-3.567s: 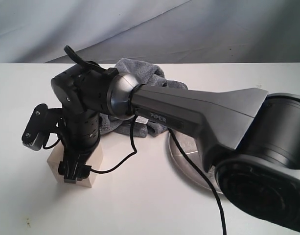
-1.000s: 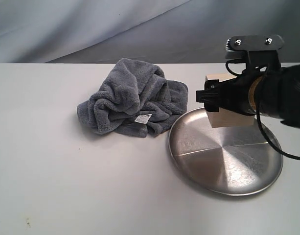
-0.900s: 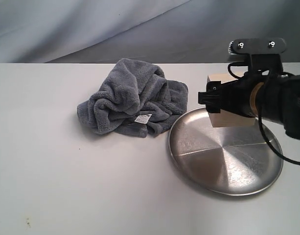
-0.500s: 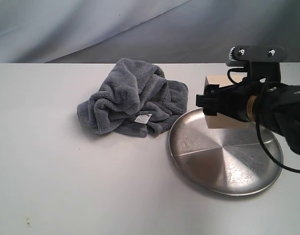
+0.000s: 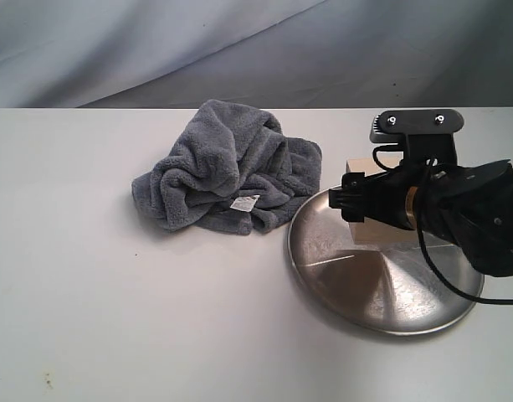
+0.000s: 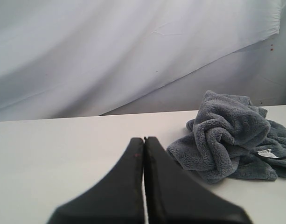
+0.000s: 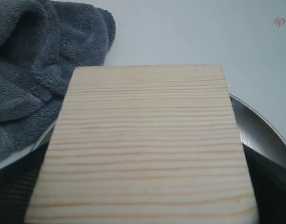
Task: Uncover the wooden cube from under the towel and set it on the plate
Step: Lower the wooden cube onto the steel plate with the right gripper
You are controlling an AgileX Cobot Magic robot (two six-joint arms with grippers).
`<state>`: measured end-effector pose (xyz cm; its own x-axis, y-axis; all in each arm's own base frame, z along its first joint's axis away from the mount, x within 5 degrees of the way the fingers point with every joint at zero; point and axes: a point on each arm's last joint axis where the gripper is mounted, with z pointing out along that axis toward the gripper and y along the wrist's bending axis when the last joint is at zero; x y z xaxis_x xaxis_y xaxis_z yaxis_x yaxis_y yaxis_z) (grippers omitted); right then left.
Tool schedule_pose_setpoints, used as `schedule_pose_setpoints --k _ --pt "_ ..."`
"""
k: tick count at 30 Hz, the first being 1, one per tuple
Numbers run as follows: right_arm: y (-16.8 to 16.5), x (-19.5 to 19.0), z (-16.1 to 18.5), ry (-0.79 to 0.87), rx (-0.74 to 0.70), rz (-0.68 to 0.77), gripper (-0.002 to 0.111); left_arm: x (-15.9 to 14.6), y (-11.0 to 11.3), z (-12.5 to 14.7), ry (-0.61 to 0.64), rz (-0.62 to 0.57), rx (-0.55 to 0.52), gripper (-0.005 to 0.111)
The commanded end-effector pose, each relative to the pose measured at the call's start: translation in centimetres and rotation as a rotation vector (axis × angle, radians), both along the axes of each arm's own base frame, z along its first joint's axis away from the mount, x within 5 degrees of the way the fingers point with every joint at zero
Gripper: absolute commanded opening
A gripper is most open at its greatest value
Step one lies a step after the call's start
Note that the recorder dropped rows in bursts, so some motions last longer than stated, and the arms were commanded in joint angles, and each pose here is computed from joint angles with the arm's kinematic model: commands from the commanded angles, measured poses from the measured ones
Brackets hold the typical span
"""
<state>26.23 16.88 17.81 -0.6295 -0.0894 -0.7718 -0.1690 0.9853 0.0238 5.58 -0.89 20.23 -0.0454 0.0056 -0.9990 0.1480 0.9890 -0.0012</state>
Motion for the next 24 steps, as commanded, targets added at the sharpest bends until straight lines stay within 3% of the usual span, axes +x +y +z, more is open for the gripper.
schedule_pose_setpoints --k 1,4,10,14,24 --pt "-0.36 0.17 0.42 -0.033 -0.021 -0.005 0.000 -0.02 -0.03 -0.11 -0.001 -0.005 -0.004 0.000" --pt "-0.21 0.10 0.30 -0.021 -0.013 0.008 0.007 -0.02 -0.03 -0.11 -0.001 -0.005 -0.004 0.000" --pt "-0.12 0.05 0.26 -0.014 -0.008 0.017 0.047 -0.02 -0.03 -0.11 -0.001 -0.005 -0.004 0.000" --pt "-0.12 0.05 0.26 -0.014 -0.008 0.017 0.068 -0.02 -0.03 -0.11 -0.001 -0.005 -0.004 0.000" --pt "-0.12 0.05 0.26 -0.014 -0.008 0.017 0.083 -0.02 -0.03 -0.11 -0.001 -0.005 -0.004 0.000"
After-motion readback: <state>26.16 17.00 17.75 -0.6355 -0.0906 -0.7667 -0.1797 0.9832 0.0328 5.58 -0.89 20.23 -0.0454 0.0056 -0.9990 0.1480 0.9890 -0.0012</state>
